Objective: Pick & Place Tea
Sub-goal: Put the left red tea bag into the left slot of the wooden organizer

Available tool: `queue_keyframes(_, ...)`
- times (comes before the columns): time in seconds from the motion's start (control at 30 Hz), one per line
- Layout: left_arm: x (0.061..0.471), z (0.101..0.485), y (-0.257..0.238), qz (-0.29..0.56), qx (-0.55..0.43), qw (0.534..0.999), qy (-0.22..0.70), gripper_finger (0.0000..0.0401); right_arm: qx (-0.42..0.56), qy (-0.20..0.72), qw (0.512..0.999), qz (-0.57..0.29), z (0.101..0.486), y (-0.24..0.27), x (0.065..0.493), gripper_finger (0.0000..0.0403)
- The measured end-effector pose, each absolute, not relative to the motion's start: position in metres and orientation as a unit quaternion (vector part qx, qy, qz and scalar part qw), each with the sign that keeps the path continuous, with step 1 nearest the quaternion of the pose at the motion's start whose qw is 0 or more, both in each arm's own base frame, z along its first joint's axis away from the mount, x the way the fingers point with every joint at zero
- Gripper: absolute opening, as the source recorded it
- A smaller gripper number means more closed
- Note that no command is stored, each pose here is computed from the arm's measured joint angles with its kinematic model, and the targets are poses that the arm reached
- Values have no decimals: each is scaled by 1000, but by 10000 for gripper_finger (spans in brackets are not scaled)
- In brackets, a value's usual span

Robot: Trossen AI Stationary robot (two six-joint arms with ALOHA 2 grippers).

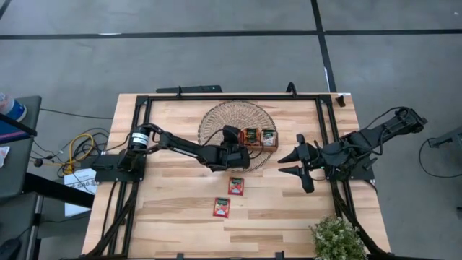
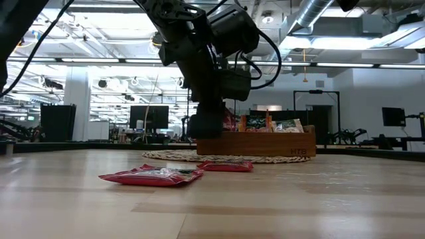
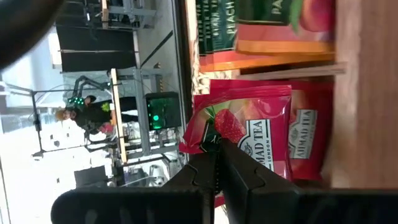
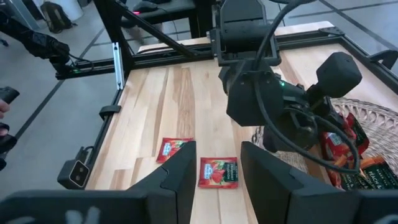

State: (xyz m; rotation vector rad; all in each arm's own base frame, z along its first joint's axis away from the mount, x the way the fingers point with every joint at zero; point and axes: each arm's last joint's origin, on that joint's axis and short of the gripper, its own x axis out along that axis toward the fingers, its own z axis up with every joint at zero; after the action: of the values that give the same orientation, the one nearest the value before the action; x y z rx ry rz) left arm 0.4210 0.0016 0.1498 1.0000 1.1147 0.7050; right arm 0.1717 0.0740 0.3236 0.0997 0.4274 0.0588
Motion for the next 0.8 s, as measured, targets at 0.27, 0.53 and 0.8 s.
queue_keyframes(0.27, 421, 149, 1, 298, 442, 683, 499, 3, 50, 212, 976, 29, 324, 74, 172, 118)
queue_keyframes(0.53, 420, 147, 1, 283, 439, 687, 505, 3, 51, 209, 976, 30, 324, 74, 172, 118)
queue_keyframes(0.8, 420, 148, 5, 295, 439, 681, 506, 3, 52, 207, 976, 30, 325, 74, 172, 118)
